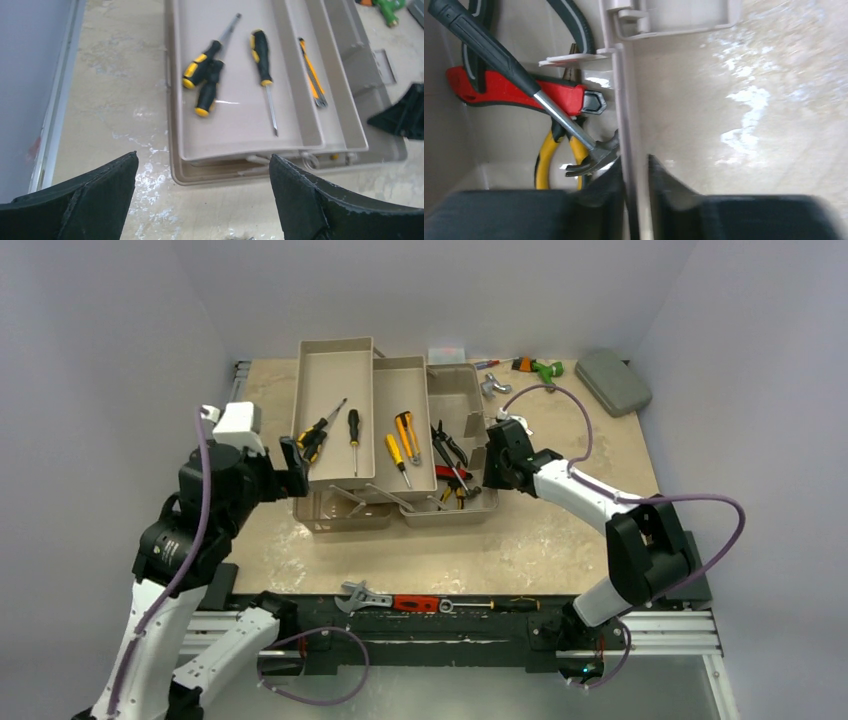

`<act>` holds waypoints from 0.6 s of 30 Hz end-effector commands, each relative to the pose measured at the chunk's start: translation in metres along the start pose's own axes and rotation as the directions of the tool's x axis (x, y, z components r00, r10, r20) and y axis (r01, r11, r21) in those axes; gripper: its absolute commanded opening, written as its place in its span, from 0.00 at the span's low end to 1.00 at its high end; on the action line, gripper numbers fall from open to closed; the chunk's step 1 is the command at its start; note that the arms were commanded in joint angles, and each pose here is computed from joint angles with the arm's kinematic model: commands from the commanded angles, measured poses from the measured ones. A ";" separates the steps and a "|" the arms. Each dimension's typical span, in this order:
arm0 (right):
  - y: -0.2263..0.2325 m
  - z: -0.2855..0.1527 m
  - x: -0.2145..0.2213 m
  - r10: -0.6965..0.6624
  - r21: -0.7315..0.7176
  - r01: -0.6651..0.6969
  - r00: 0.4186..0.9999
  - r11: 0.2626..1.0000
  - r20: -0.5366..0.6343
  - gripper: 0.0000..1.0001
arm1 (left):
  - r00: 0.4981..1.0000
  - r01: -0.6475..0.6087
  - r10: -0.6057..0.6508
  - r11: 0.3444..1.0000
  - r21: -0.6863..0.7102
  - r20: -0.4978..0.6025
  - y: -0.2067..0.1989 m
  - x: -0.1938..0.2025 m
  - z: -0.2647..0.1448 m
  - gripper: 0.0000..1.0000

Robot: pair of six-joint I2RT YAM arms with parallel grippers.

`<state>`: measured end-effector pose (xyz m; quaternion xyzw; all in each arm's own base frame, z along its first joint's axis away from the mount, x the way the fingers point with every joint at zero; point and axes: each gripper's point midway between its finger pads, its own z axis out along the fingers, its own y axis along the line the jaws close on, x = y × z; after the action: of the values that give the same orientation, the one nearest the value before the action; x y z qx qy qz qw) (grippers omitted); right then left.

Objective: Pack the tool kit

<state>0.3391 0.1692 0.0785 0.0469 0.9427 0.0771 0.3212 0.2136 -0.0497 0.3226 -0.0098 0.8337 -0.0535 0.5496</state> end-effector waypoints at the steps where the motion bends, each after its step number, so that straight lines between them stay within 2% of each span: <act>1: -0.011 -0.012 -0.020 -0.008 -0.001 0.009 0.996 1.000 0.084 0.36 | 0.986 0.158 -0.151 0.983 0.098 -0.073 -0.011 -0.019 0.003 1.00; 3: -0.005 -0.014 -0.022 0.001 -0.036 0.003 0.995 0.999 0.097 0.51 | 0.965 0.254 -0.247 0.963 0.086 -0.086 -0.001 -0.031 0.007 1.00; 5: 0.000 -0.016 -0.021 0.010 -0.072 -0.002 0.995 0.997 0.097 0.60 | 0.943 0.330 -0.324 0.941 0.079 -0.077 0.008 -0.041 0.011 1.00; 11: 0.007 -0.032 -0.024 0.015 -0.136 0.003 0.991 0.991 0.132 0.78 | 0.853 0.521 -0.517 0.852 0.053 -0.077 0.042 -0.045 0.030 1.00; 14: 0.007 -0.042 -0.024 0.015 -0.160 0.011 0.988 0.987 0.157 0.86 | 0.759 0.651 -0.641 0.751 0.112 -0.116 0.052 -0.040 0.051 1.00; 18: 0.005 -0.055 -0.029 0.023 -0.175 0.013 0.980 0.984 0.198 0.88 | 0.611 0.791 -0.766 0.592 0.152 -0.199 0.070 -0.022 0.079 0.98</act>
<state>0.3259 0.1622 0.1164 0.0361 0.9151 0.1358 0.3781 0.2783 0.0220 0.3116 -0.2880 0.8010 -0.2564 0.4579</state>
